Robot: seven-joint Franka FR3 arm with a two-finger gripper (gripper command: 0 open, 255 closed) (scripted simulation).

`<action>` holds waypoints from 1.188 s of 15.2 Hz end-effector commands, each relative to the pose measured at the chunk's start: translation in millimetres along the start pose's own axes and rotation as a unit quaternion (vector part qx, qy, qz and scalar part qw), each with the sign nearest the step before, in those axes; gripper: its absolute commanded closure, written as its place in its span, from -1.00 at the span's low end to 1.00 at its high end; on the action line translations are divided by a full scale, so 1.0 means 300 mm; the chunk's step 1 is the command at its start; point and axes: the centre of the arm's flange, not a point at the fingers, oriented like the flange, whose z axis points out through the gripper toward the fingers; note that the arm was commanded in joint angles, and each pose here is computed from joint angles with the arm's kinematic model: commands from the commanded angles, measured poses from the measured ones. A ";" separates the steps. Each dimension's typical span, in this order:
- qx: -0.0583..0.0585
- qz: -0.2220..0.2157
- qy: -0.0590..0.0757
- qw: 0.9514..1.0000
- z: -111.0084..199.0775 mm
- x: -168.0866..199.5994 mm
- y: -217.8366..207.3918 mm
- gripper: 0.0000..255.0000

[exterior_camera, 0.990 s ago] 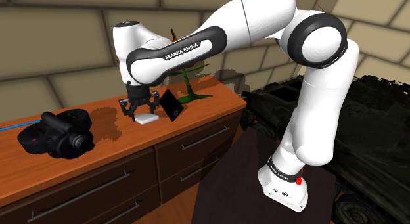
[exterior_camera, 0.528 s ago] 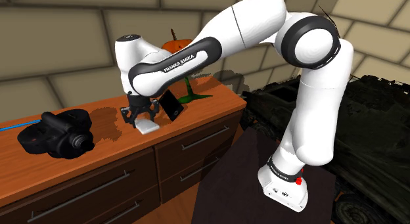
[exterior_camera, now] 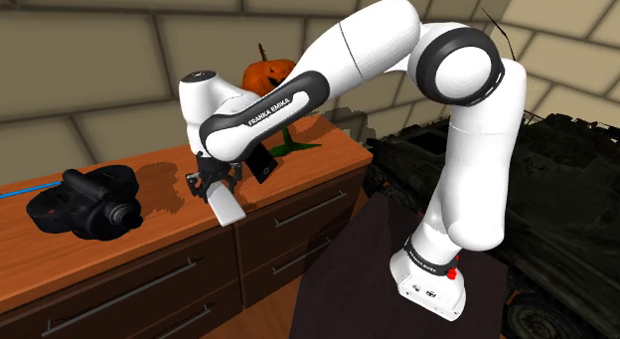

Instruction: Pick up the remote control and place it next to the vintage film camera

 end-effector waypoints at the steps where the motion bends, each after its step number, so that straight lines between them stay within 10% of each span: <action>1: -0.001 0.001 -0.001 1.000 0.006 0.006 0.004 1.00; 5: -0.001 0.001 -0.001 1.000 0.006 0.006 0.004 1.00; 6: -0.001 0.001 -0.001 1.000 0.006 0.006 0.004 -1.00; 18: -0.001 0.001 -0.001 1.000 -0.161 0.006 0.004 -1.00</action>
